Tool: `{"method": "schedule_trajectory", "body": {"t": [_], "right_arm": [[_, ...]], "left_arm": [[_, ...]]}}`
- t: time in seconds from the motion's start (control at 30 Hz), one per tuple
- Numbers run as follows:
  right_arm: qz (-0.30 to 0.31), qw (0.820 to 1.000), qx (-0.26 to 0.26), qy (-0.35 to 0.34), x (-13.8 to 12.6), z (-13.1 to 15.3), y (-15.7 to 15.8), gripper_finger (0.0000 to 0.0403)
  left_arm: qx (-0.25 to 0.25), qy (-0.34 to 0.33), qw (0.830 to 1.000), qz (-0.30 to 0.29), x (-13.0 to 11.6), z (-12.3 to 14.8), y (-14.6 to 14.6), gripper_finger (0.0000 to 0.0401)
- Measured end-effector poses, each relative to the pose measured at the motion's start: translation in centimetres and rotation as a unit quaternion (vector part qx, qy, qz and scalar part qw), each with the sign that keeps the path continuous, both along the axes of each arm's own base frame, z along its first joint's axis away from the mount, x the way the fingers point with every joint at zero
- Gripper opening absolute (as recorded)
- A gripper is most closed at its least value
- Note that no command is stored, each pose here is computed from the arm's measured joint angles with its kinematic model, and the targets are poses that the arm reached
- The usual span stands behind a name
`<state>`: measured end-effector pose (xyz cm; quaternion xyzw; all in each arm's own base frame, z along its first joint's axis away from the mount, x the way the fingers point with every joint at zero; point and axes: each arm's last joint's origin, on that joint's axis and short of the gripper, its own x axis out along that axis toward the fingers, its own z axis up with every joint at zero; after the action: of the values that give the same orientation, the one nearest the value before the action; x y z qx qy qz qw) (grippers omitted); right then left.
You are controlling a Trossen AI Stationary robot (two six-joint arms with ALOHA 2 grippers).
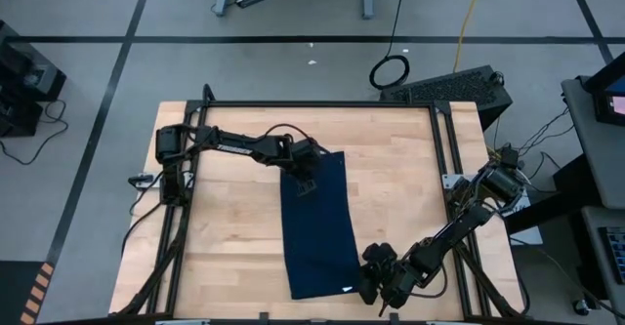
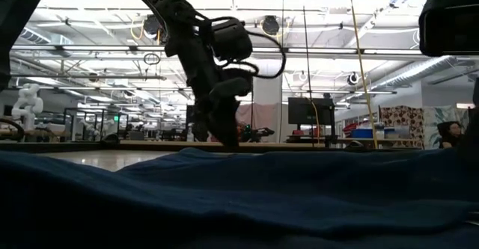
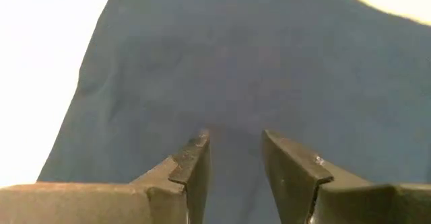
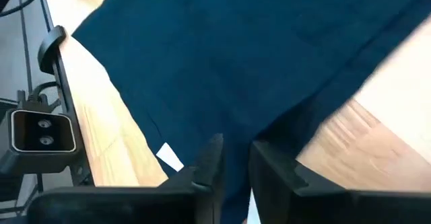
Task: Roll towel
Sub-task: Roll the dark blue towel
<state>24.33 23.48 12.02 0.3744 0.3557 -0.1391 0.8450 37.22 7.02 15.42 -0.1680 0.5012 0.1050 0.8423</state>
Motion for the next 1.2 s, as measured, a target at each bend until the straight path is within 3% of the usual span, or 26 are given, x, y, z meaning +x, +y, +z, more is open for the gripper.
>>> {"method": "schedule_trajectory", "body": {"t": [0.17, 0.27, 0.43, 0.7, 1.07, 1.2], "right_arm": [[0.019, 1.0, 0.015, 0.011, 0.4, -0.3, 0.0, 0.0036], [0.024, 0.999, 0.018, 0.018, 0.3, -0.3, 0.0, 0.0009], [0.051, 0.997, 0.05, 0.037, 0.3, -0.3, 0.4, 0.0004], [0.1, 0.987, 0.112, 0.055, 0.1, 1.2, 0.7, 0.0001], [0.086, 0.982, 0.107, 0.131, -0.3, 2.2, -1.4, 0.0003], [0.11, 0.975, 0.105, 0.161, -0.7, 3.1, -2.2, 0.0004]], "left_arm": [[0.006, -0.037, 0.998, -0.045, 0.8, 0.2, -0.9, 0.0138], [0.01, -0.02, 0.998, -0.053, 1.0, -1.1, -0.9, 0.0138], [0.005, 0.024, 0.999, -0.021, 0.9, -3.0, -0.4, 0.0138], [0.005, 0.028, 1.0, -0.003, 0.9, -3.2, -0.4, 0.0138], [0.012, 0.035, 0.999, 0.0, 0.8, -3.4, -0.4, 0.0138], [0.013, 0.036, 0.999, 0.001, 0.8, -3.5, -0.4, 0.0138]]}}
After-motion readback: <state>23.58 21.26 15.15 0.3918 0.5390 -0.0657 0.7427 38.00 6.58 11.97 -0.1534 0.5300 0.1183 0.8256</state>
